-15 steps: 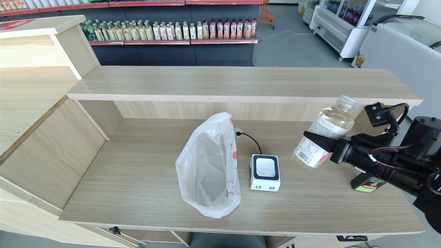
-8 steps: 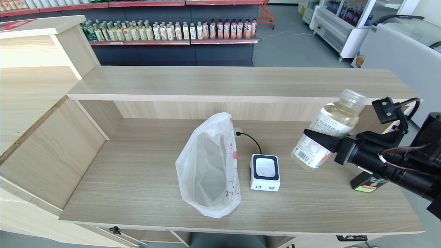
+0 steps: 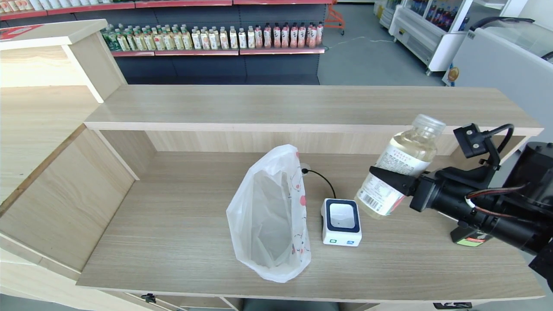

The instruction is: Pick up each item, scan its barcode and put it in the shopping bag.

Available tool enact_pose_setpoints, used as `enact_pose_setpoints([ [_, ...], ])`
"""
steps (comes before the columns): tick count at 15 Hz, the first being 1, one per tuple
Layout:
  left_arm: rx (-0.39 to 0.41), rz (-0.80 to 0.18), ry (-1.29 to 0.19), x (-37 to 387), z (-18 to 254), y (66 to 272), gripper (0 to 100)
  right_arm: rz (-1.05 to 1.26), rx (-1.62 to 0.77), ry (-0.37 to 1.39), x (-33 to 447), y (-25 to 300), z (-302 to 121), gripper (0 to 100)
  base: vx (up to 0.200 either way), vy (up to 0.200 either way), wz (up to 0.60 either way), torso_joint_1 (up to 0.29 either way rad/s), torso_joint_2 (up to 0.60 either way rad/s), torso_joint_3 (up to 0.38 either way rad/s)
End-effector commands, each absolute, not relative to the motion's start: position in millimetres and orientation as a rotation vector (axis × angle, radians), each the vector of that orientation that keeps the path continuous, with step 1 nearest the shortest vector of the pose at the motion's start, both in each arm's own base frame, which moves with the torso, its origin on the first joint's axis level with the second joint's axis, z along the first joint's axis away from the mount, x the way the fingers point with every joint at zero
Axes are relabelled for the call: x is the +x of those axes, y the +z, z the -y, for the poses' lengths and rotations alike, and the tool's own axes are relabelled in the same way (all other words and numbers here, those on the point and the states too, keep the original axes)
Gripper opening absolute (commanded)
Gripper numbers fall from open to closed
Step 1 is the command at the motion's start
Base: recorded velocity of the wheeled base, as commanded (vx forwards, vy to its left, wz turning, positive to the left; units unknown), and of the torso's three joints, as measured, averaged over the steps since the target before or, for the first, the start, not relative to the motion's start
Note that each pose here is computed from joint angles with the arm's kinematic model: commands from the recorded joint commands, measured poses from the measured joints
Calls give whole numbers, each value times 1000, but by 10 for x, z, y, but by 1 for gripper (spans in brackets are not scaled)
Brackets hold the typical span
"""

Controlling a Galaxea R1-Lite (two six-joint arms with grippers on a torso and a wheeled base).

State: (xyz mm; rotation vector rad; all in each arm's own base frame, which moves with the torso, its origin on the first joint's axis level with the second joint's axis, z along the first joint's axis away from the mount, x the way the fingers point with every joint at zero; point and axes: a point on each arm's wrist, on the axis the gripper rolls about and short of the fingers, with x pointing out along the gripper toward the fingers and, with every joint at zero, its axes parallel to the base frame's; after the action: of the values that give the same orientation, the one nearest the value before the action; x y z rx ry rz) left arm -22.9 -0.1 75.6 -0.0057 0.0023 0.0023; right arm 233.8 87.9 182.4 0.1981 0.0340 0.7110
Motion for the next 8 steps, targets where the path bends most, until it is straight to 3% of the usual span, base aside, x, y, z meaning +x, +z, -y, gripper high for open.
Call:
enact_pose_setpoints([
  [1, -8, -2, 3, -229, 1, 756, 100, -60, 186, 727, 2398, 1735, -959, 0, 0, 0, 0, 0, 0, 0],
  [8, -6, -2, 3, -229, 1, 756, 100, -112, 95, 721, 2714, 1276, -1078, 0, 0, 0, 0, 0, 0, 0],
])
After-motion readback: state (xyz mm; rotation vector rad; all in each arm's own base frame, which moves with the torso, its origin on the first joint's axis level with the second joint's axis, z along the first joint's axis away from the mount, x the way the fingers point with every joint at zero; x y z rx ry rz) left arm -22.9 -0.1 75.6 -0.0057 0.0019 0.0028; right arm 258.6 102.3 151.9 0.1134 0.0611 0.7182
